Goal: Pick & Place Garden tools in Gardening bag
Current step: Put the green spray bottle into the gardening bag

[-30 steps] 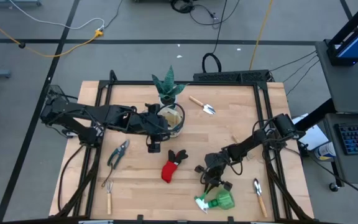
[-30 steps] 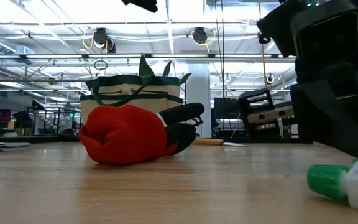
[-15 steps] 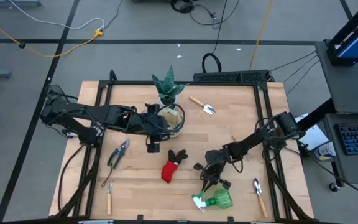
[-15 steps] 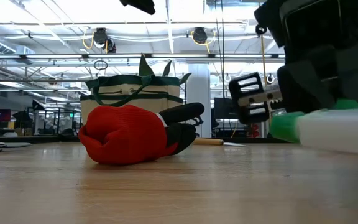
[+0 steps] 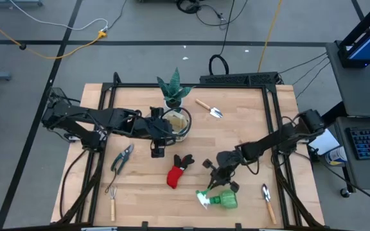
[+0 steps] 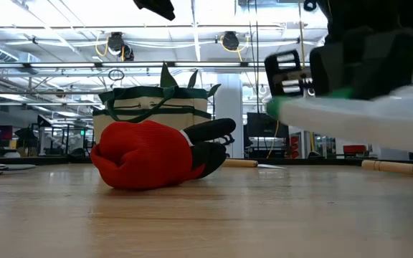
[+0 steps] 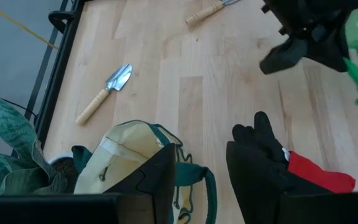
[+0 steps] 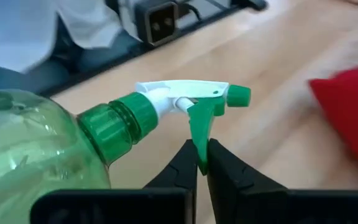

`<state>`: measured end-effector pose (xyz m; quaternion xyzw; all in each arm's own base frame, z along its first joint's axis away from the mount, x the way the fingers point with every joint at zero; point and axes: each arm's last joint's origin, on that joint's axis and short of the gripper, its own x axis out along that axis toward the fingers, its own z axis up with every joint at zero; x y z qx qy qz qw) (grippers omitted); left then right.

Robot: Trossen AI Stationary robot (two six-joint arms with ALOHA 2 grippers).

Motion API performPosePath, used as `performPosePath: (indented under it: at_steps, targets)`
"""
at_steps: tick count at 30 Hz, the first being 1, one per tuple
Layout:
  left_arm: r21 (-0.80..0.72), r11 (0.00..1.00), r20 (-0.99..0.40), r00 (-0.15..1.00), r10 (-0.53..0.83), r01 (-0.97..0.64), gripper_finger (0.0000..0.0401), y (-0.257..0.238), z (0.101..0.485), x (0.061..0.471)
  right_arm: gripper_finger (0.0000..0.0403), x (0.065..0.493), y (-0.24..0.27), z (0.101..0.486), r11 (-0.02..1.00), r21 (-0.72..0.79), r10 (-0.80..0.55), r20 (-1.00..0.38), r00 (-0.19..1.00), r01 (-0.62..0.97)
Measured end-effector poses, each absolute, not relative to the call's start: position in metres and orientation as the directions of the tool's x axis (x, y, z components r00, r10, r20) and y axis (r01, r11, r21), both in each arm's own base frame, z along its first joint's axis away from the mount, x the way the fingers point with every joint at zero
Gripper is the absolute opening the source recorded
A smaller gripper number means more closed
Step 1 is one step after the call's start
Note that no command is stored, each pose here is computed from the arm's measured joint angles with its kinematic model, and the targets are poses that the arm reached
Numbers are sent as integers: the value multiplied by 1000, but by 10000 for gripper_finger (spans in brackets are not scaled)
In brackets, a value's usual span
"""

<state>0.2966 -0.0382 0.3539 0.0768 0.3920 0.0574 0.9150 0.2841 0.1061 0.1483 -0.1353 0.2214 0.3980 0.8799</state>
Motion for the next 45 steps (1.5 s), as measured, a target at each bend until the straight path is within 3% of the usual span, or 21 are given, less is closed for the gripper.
performPosePath:
  at_steps: [23,38,45]
  targets:
    - [159,984,-724,669,168,-74,149,-38,352,295,11,278,69,197,691,-534,252,-455,854,-488]
    - [127,985,-755,632,173,-117,149,-38,349,291,11,283,47,198,689,-614,107,-440,892,-386]
    - [129,986,-777,608,166,-104,149,-43,347,288,11,285,46,202,640,-694,45,-394,918,-330]
